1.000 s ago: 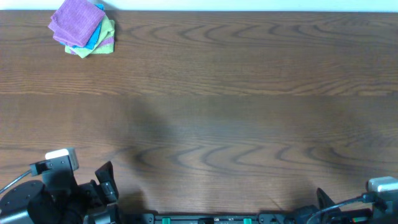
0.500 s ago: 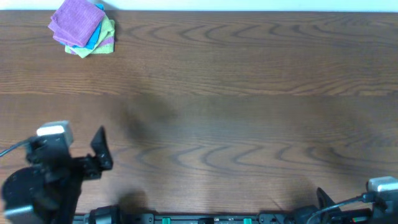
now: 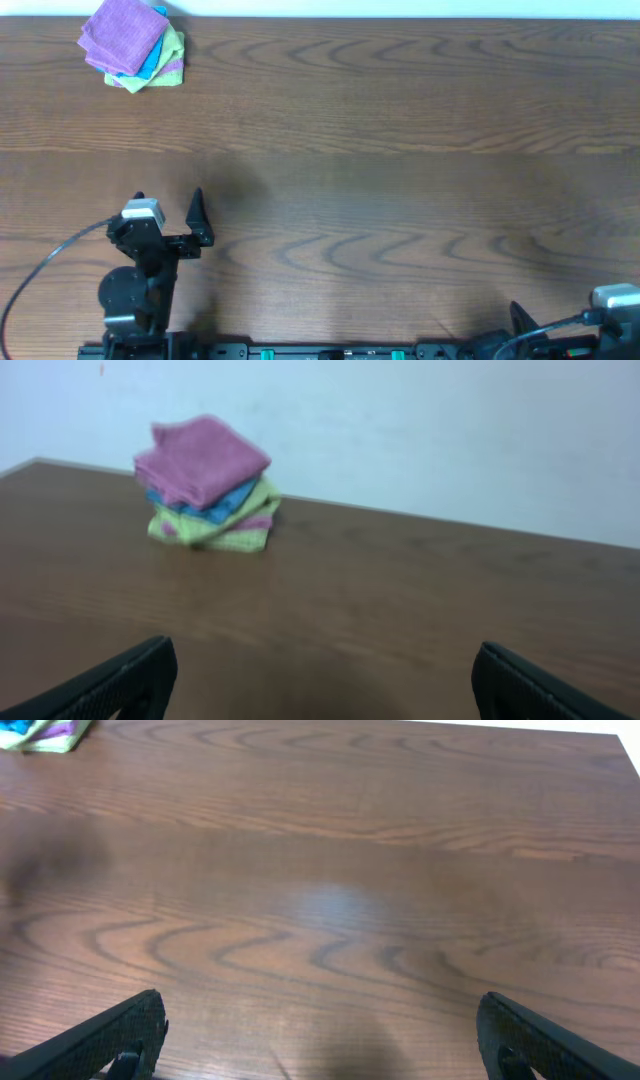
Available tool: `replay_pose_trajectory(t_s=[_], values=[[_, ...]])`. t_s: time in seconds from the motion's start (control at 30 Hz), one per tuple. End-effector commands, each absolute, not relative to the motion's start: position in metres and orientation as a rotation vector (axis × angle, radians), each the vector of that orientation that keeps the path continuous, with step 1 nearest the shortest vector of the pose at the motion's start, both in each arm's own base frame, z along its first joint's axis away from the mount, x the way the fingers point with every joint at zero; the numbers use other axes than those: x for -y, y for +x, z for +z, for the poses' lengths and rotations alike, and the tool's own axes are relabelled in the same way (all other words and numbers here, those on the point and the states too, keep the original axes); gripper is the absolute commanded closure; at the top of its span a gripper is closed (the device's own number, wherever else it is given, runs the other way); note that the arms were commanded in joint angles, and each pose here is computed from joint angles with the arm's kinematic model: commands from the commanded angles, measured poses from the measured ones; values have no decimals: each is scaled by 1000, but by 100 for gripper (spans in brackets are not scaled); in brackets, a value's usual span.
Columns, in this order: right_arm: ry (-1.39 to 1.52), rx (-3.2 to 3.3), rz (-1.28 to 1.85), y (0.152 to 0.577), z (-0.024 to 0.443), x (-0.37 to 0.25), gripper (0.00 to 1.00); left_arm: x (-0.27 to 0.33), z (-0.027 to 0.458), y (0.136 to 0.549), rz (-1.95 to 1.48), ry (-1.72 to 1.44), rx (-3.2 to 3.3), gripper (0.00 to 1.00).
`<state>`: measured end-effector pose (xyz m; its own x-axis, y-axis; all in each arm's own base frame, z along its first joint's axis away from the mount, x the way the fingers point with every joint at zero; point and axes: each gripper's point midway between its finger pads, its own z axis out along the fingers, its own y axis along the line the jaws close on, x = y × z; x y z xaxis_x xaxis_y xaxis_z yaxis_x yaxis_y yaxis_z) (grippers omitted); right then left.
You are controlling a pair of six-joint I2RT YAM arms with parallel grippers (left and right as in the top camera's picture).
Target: Fold the cloth
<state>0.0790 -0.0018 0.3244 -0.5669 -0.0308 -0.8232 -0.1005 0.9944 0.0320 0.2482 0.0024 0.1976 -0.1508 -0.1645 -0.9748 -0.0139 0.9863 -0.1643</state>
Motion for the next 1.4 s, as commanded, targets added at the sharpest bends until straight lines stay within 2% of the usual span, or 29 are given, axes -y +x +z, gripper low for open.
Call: replay_pose_trajectory(t_s=[0.0, 0.67, 1.37], values=[[-92, -2177, 89, 80, 324, 2, 1, -10, 189, 248, -135, -219, -1700, 5], [-92, -2177, 89, 80, 324, 2, 1, -15, 127, 244, -144, -291, -1749, 5], [-92, -2177, 89, 80, 324, 2, 1, -17, 130, 244, -128, -289, -1734, 5]])
